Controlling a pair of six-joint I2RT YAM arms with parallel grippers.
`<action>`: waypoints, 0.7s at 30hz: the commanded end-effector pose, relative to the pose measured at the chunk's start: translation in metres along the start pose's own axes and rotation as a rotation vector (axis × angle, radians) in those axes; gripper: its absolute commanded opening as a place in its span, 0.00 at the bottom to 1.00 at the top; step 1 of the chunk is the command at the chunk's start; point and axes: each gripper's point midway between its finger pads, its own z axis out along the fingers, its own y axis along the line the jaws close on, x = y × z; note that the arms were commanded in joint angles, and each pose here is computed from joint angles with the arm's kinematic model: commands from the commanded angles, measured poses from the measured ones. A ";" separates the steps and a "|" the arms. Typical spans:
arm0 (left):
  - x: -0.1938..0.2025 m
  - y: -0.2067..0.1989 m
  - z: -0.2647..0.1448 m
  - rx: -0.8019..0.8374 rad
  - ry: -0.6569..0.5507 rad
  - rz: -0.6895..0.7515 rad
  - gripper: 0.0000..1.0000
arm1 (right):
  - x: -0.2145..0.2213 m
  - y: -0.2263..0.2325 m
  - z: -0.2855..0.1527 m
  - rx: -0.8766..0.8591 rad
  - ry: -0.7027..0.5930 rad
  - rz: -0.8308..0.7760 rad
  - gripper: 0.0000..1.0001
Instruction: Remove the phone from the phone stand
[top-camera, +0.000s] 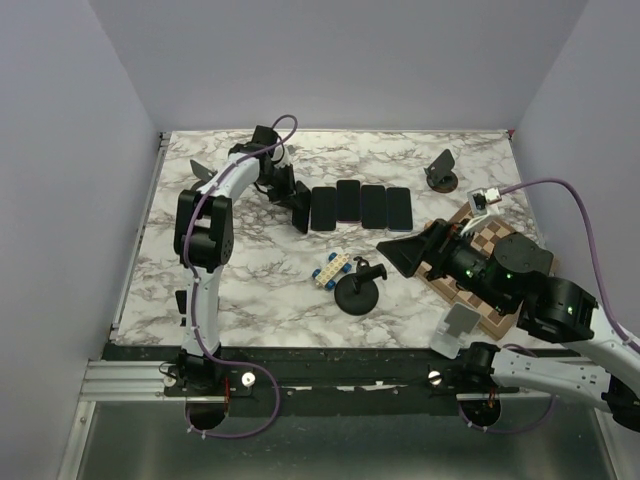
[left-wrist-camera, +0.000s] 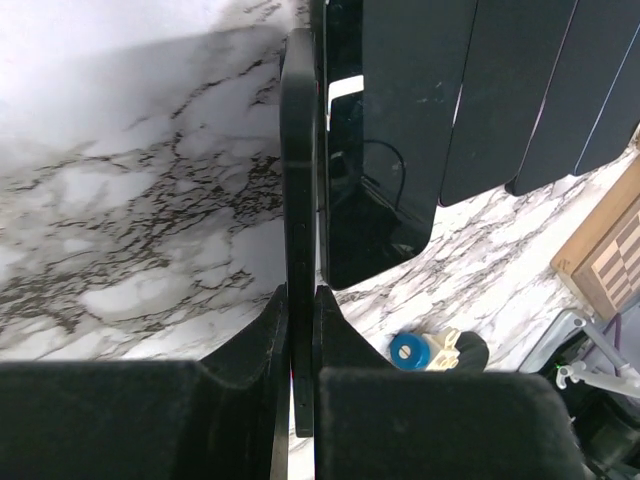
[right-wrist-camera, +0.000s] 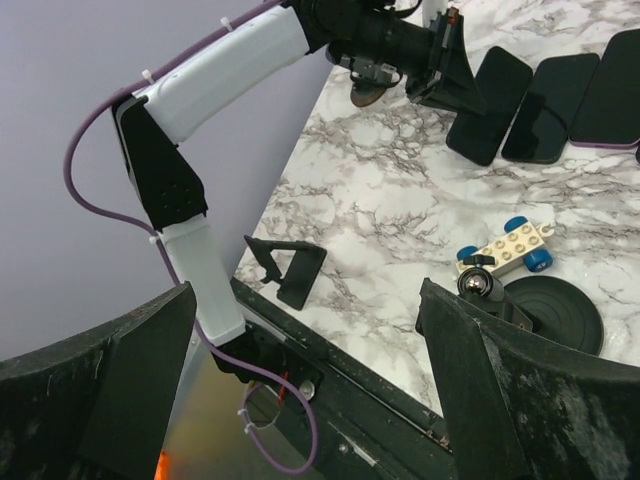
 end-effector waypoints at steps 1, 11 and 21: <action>-0.010 -0.018 0.001 0.060 -0.013 -0.012 0.00 | -0.005 0.006 0.002 -0.001 -0.002 -0.013 1.00; -0.008 -0.017 0.012 0.076 -0.002 -0.074 0.05 | -0.002 0.001 0.005 0.018 -0.005 -0.021 1.00; -0.004 -0.022 0.013 0.115 0.011 -0.078 0.27 | -0.001 0.001 0.007 0.020 0.000 -0.018 1.00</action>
